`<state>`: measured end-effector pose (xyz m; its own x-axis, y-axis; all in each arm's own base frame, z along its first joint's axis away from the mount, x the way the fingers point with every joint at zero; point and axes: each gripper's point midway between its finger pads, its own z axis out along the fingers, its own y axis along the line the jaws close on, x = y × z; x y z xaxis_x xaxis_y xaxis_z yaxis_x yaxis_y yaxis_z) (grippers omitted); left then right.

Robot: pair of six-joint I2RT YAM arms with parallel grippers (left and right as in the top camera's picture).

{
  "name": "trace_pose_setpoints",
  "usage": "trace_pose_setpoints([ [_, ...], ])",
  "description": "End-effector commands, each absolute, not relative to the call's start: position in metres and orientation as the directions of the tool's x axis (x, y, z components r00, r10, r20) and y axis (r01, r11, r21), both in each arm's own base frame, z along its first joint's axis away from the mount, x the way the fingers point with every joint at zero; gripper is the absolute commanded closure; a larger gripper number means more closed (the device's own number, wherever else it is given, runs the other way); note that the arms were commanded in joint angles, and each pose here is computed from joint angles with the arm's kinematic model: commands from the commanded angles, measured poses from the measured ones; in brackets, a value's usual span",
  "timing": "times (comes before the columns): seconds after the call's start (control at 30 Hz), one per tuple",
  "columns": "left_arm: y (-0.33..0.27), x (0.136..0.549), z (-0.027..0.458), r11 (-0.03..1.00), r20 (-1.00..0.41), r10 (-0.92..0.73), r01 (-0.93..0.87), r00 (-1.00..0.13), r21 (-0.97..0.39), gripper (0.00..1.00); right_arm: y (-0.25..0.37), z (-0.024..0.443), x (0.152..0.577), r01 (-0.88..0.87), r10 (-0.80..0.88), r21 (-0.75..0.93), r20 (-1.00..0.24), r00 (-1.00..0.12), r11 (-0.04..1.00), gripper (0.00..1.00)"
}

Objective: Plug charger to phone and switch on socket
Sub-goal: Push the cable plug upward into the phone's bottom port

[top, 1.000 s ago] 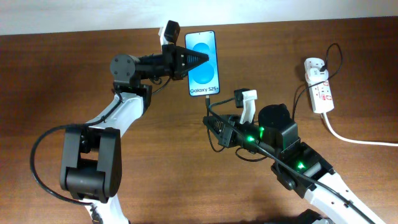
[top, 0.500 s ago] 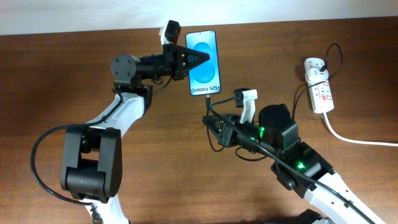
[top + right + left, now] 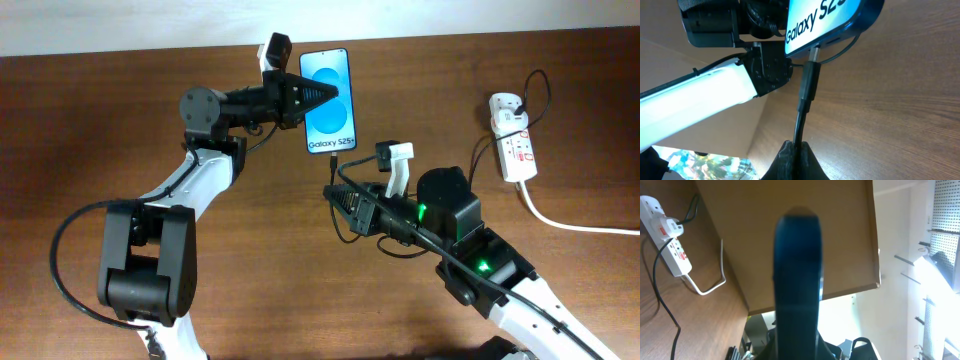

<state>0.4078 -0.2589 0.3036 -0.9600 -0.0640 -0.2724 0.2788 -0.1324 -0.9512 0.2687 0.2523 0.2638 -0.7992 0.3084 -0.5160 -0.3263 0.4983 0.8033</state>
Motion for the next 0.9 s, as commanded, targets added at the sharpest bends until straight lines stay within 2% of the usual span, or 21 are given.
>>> trace_pose_setpoints([
  [0.0, -0.261, 0.405, 0.31, -0.138, -0.291, -0.052, 0.296, -0.955, -0.945, 1.0, 0.258, 0.261, 0.275, -0.331, 0.299, 0.808, -0.51, -0.806, 0.487, 0.96],
  [0.33, -0.262, 0.393, 0.303, -0.117, -0.302, 0.025, 0.297, -0.953, -0.948, 1.0, 0.259, 0.256, 0.28, -0.376, 0.269, 0.773, -0.56, -0.784, 0.511, 0.96],
  [0.87, -0.261, 0.379, 0.299, -0.105, -0.343, 0.098, 0.333, -0.934, -0.937, 1.0, 0.24, 0.284, 0.293, -0.43, 0.325, 0.742, -0.633, -0.703, 0.515, 0.96],
])
